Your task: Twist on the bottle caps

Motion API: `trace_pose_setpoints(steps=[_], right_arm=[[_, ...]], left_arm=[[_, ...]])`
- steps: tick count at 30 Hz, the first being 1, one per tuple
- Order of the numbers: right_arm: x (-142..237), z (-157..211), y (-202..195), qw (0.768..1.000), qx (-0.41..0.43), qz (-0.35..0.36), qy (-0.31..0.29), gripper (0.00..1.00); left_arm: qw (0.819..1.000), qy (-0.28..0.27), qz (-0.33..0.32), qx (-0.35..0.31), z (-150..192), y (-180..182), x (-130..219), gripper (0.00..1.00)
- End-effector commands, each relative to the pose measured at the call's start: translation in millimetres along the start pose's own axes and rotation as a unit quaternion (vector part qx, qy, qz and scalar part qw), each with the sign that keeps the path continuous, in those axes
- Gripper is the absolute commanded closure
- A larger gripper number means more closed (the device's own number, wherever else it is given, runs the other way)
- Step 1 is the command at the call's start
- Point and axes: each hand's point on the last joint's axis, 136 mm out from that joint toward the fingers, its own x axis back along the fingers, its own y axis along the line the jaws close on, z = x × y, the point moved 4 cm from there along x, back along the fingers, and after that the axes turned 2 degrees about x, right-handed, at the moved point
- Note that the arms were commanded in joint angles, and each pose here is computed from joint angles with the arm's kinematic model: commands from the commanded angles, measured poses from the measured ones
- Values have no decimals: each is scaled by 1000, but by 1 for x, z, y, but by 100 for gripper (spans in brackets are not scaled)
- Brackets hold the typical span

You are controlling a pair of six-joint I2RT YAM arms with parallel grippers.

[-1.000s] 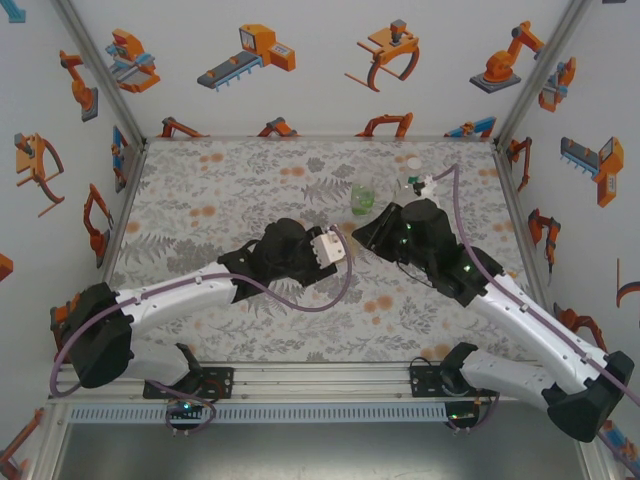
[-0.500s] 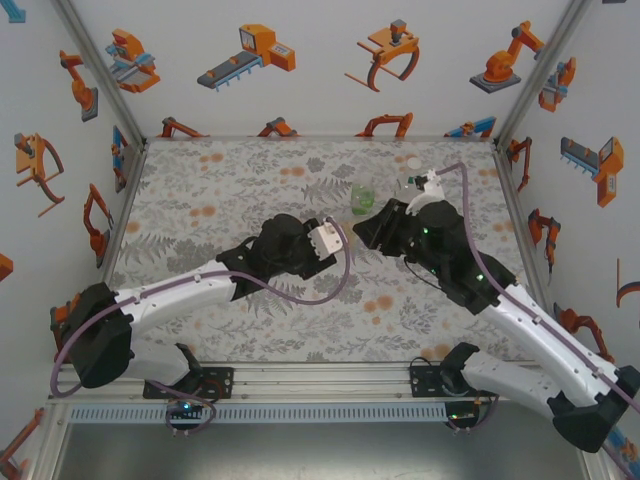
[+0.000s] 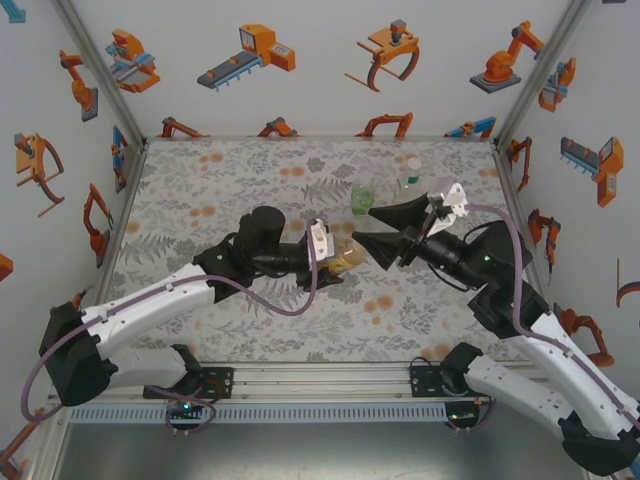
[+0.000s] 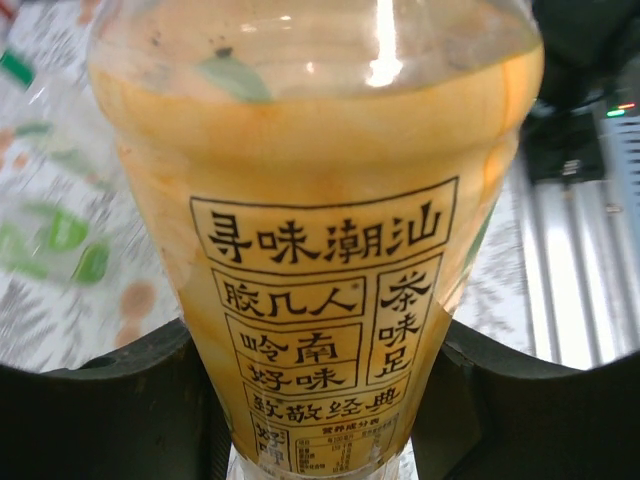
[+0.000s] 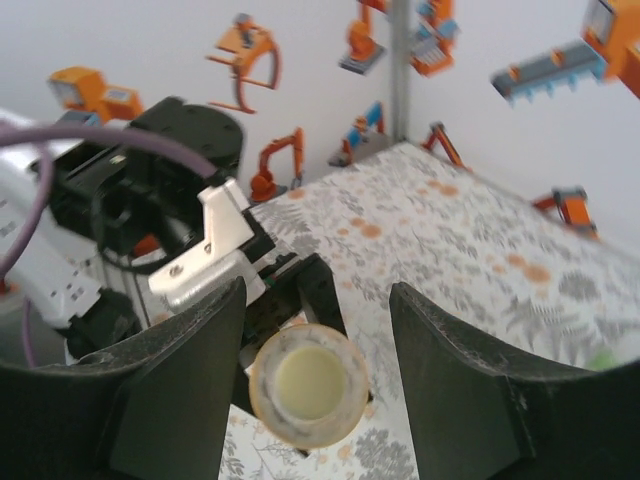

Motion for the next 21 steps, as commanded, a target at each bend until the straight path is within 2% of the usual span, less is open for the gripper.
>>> trace_pose_setpoints(steps=[1, 5, 10, 16, 21], right_arm=[[7, -13, 34, 988, 81, -124, -44, 43], [15, -11, 63, 962, 108, -244, -54, 43], [22, -4, 80, 936, 121, -326, -58, 43], [23, -2, 82, 929, 122, -344, -61, 48], [20, -5, 84, 925, 101, -361, -64, 49]], left_arm=[[990, -64, 126, -28, -32, -33, 14, 100], [978, -77, 192, -35, -38, -48, 20, 100], [964, -93, 248, -36, -45, -61, 27, 100], [960, -98, 260, -38, -46, -64, 29, 100], [960, -93, 263, -37, -42, -64, 28, 100]])
